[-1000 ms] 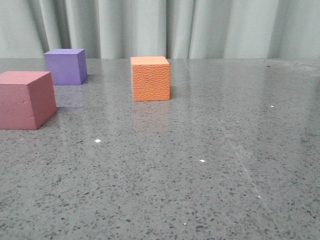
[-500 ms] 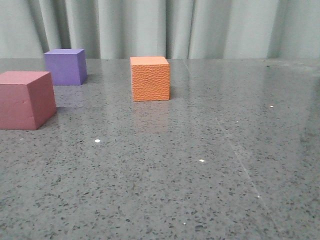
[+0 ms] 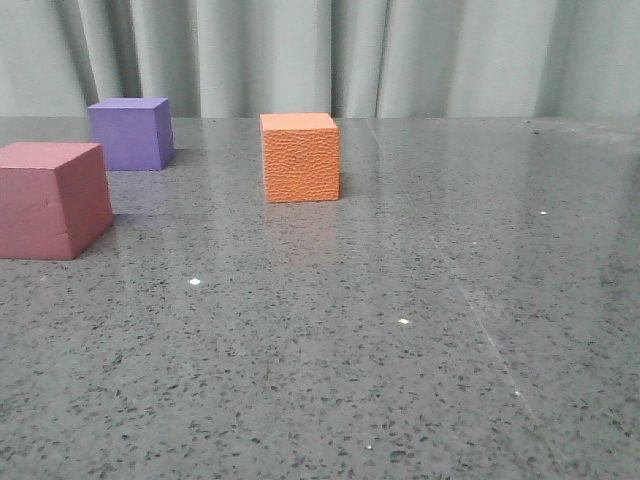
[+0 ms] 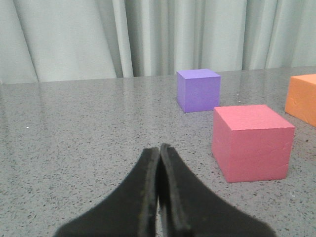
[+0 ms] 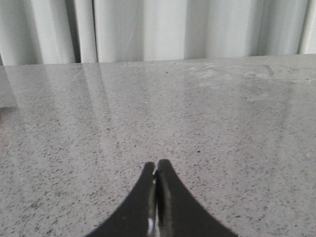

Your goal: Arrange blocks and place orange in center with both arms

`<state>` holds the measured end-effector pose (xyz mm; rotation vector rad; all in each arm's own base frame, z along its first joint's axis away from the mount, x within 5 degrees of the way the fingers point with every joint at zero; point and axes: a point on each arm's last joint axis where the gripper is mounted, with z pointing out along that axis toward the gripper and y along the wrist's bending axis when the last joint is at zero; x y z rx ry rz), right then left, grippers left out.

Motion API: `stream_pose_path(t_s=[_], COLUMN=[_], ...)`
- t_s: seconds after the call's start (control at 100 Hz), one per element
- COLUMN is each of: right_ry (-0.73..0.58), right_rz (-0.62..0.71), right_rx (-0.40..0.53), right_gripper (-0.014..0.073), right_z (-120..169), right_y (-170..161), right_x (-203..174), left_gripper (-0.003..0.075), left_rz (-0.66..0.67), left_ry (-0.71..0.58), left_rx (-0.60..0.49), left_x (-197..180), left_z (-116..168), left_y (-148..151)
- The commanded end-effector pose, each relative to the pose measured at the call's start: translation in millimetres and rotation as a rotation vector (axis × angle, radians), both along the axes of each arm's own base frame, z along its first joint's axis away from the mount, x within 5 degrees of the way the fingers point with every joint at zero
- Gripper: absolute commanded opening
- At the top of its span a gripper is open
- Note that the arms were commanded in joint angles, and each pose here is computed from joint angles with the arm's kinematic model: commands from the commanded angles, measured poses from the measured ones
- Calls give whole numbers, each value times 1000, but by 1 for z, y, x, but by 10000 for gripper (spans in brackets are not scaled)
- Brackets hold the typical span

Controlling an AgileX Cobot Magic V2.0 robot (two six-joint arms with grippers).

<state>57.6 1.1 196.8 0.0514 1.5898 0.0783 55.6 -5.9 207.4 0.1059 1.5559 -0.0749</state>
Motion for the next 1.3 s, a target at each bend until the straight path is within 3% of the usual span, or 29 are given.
stream_pose_path(t_s=[0.0,1.07,1.17,1.29], right_ry=[-91,-91,-91,-91], right_rz=[-11,-11,-11,-11], right_rx=[-3,-3,-3,-3], right_gripper=[-68,-68,-68,-68], right_z=[12,12,12,12], right_y=[-1,-1,-1,-1], right_x=[-1,-1,-1,-1], left_gripper=[-19,-19,-19,-19], left_rz=[-14,-14,-21,-24], left_ry=[-50,-50,-94,-121], left_rx=[-16,-16,-21,-106], left_x=[0,0,-1,-3], left_z=[-10,-10,-6,8], left_y=[-1,-1,-2,-1])
